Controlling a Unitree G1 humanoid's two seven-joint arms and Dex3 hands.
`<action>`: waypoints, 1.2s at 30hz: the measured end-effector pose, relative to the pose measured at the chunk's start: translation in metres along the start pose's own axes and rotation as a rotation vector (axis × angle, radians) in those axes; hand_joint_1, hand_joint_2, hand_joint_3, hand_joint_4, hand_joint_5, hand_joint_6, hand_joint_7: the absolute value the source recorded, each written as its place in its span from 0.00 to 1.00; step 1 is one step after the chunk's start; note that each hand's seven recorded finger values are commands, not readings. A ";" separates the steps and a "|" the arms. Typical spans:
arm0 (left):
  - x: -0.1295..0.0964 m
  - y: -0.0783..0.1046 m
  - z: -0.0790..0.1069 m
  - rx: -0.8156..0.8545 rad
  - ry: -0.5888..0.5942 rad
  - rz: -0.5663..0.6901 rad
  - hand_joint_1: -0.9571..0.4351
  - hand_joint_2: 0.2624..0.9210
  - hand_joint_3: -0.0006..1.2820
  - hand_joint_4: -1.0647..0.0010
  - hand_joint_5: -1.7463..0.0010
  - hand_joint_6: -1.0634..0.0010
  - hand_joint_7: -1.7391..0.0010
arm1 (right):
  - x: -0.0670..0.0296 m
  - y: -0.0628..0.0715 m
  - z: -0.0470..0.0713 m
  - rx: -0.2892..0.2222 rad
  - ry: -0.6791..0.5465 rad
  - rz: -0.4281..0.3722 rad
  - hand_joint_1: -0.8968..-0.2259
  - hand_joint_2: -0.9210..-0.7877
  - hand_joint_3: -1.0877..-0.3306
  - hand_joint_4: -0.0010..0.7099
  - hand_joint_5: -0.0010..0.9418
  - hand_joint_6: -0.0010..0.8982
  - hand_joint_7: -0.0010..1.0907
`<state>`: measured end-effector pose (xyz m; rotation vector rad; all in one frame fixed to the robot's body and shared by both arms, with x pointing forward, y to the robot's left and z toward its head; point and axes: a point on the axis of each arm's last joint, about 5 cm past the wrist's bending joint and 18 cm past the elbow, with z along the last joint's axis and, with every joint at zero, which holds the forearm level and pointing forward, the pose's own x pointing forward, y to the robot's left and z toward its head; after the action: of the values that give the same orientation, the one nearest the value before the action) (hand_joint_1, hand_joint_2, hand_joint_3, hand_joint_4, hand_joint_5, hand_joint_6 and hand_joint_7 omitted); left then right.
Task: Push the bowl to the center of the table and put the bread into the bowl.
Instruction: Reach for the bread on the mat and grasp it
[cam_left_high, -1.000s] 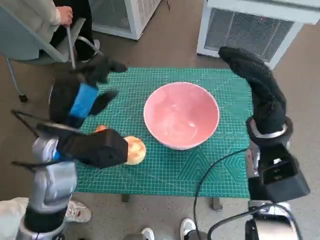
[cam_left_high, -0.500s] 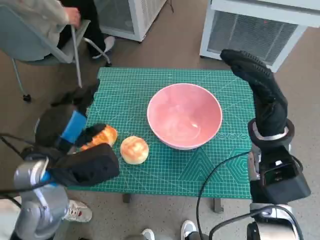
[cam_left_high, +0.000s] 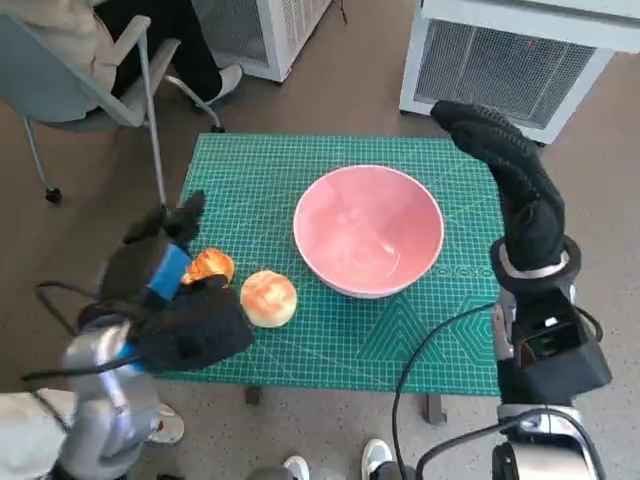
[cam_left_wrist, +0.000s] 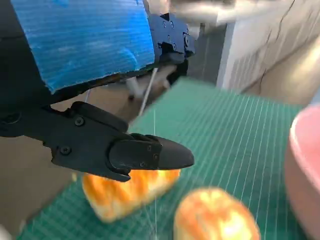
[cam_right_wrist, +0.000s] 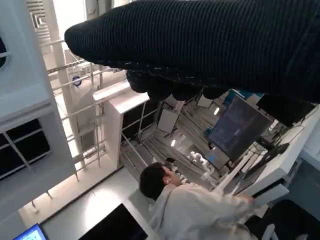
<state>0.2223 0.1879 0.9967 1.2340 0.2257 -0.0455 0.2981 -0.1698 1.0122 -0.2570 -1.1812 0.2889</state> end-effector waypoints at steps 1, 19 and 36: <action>0.003 -0.002 0.000 -0.001 0.008 -0.014 0.16 1.00 0.21 0.87 0.99 0.88 1.00 | 0.0001 0.000 0.000 0.001 0.000 0.001 0.50 0.00 0.39 0.37 0.00 0.11 0.41; 0.050 -0.038 -0.001 -0.015 0.130 -0.172 0.22 1.00 0.21 0.81 0.98 0.86 0.99 | 0.0011 0.000 0.000 0.022 -0.005 0.020 0.49 0.00 0.39 0.37 0.00 0.11 0.40; 0.070 -0.050 -0.010 -0.015 0.229 -0.160 0.39 1.00 0.15 0.44 0.93 0.55 0.92 | 0.0014 -0.001 0.000 0.019 -0.007 0.028 0.48 0.00 0.38 0.37 0.00 0.10 0.40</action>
<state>0.2813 0.1867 0.9335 1.2037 0.5236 -0.0407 0.2983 -0.1700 1.0138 -0.2556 -1.1819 0.3254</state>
